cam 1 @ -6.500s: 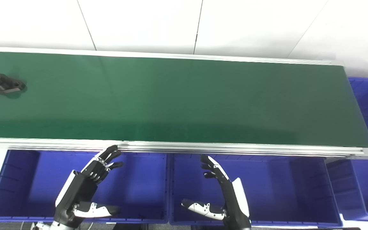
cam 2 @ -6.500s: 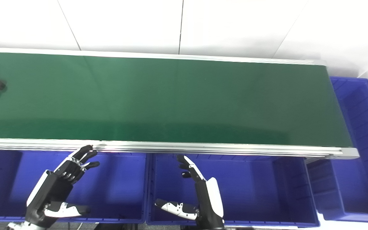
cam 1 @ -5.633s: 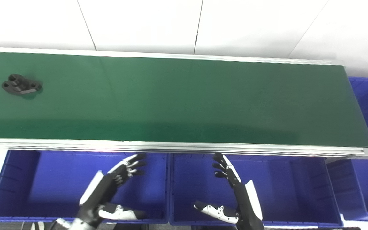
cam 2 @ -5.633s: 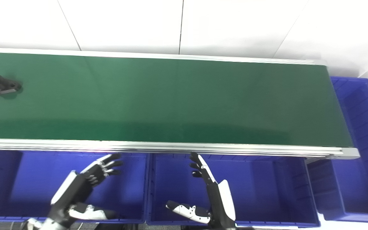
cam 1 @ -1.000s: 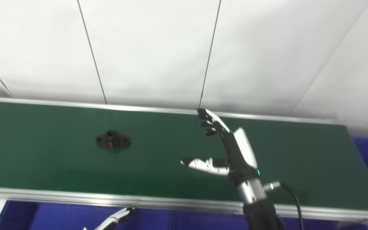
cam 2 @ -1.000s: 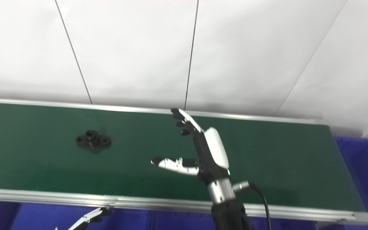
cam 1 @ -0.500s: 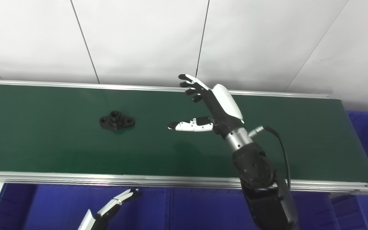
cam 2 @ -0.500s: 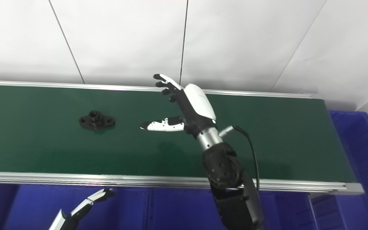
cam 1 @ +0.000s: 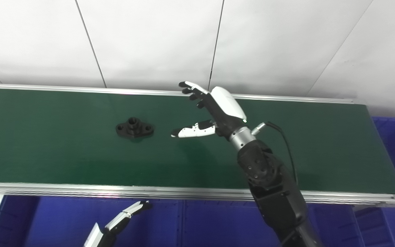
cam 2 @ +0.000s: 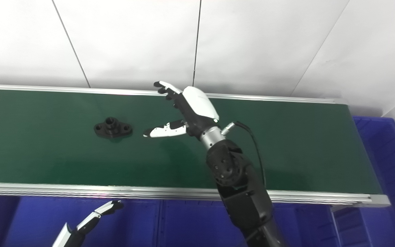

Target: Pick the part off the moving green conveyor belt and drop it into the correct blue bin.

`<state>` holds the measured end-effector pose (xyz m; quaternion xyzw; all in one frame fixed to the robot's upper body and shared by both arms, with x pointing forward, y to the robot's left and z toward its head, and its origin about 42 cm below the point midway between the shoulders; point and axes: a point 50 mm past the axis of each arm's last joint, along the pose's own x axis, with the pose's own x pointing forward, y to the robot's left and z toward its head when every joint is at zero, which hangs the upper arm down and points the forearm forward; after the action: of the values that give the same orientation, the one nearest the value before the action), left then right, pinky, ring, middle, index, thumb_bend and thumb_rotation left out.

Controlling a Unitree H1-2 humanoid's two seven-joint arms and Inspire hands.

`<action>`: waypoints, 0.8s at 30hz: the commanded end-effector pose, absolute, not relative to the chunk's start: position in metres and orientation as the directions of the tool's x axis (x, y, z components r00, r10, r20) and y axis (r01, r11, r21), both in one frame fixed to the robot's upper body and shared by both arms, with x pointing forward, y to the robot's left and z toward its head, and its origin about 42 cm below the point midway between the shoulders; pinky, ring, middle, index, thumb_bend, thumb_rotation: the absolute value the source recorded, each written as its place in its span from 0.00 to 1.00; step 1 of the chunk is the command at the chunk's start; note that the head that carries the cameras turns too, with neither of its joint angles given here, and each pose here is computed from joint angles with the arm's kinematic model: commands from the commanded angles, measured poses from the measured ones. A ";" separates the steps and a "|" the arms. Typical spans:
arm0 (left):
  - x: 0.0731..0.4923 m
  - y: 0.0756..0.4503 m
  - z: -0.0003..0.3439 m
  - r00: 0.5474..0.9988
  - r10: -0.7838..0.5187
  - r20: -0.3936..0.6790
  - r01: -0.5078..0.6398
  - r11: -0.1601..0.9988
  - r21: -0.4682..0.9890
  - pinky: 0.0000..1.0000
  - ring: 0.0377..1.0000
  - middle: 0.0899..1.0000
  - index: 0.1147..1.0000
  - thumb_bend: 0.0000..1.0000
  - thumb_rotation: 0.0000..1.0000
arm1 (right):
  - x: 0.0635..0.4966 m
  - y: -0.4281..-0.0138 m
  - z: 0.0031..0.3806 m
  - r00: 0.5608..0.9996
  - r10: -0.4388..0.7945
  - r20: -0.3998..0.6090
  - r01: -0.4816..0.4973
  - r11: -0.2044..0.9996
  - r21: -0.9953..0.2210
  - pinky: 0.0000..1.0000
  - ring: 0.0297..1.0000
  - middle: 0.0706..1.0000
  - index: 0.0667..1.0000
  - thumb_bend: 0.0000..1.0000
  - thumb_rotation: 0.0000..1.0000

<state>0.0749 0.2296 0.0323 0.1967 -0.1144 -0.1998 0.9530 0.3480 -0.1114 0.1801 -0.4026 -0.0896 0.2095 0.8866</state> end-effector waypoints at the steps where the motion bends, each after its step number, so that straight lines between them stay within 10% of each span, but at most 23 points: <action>1: 0.078 0.235 0.037 0.887 -0.426 0.175 0.326 0.849 0.416 0.79 0.85 0.87 0.81 0.65 0.39 | 0.356 -0.102 0.196 0.889 0.455 0.049 -0.260 0.591 -0.763 0.72 0.82 0.86 0.89 0.76 0.40; 24: 0.080 0.234 0.034 0.891 -0.421 0.168 0.321 0.848 0.421 0.78 0.85 0.87 0.81 0.67 0.37 | 0.392 -0.060 0.174 0.854 0.516 -0.068 -0.341 0.456 -0.822 0.72 0.82 0.86 0.88 0.75 0.40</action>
<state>0.0767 0.2317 0.0295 0.2026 -0.1134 -0.1973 0.9524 0.3840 -0.0746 0.1505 -0.4607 -0.0495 0.2559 0.8484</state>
